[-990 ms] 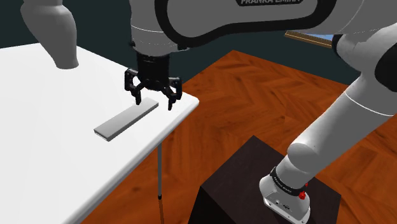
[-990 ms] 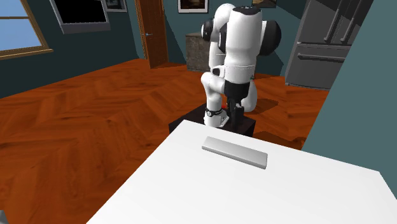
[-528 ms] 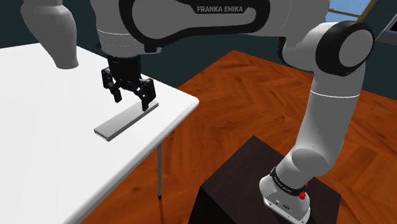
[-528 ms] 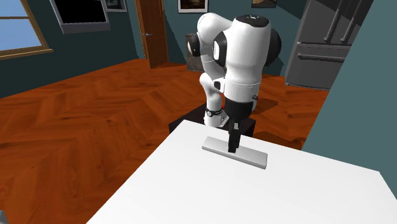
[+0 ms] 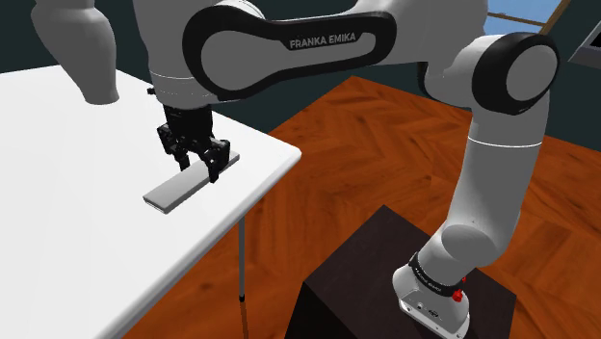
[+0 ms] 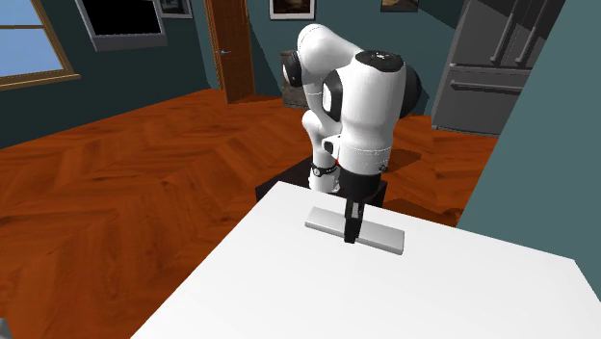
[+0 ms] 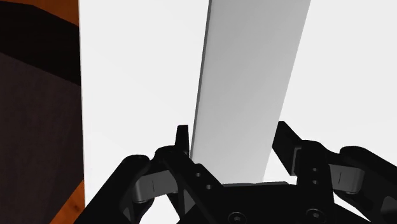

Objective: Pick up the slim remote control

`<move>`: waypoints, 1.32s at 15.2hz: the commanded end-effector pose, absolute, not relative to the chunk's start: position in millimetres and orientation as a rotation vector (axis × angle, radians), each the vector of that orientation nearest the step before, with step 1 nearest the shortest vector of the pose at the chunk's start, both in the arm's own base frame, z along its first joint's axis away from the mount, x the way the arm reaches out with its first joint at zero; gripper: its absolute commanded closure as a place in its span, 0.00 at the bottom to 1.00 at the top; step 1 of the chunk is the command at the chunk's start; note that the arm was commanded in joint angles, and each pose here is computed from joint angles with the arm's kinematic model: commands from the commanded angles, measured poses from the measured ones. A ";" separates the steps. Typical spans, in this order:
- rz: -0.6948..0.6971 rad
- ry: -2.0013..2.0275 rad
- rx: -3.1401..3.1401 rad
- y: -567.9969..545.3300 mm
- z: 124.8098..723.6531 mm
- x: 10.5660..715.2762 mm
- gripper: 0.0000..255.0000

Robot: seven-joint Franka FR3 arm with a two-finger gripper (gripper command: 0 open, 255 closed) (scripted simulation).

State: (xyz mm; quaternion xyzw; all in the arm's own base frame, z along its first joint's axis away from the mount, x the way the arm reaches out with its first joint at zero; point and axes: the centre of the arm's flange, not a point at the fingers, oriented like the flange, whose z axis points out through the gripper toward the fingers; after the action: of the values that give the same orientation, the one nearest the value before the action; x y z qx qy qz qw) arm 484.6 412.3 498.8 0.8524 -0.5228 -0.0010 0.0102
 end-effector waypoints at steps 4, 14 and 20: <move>-0.003 -1.632 2.661 411.9 497.3 484.9 1.00; -0.003 -1.632 2.661 412.5 524.9 483.8 1.00; -0.003 -1.632 2.661 412.5 556.6 483.8 1.00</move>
State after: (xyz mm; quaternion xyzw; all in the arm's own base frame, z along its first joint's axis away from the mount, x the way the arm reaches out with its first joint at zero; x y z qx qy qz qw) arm 483.6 412.9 549.9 0.8523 -0.5229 -0.0009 0.0101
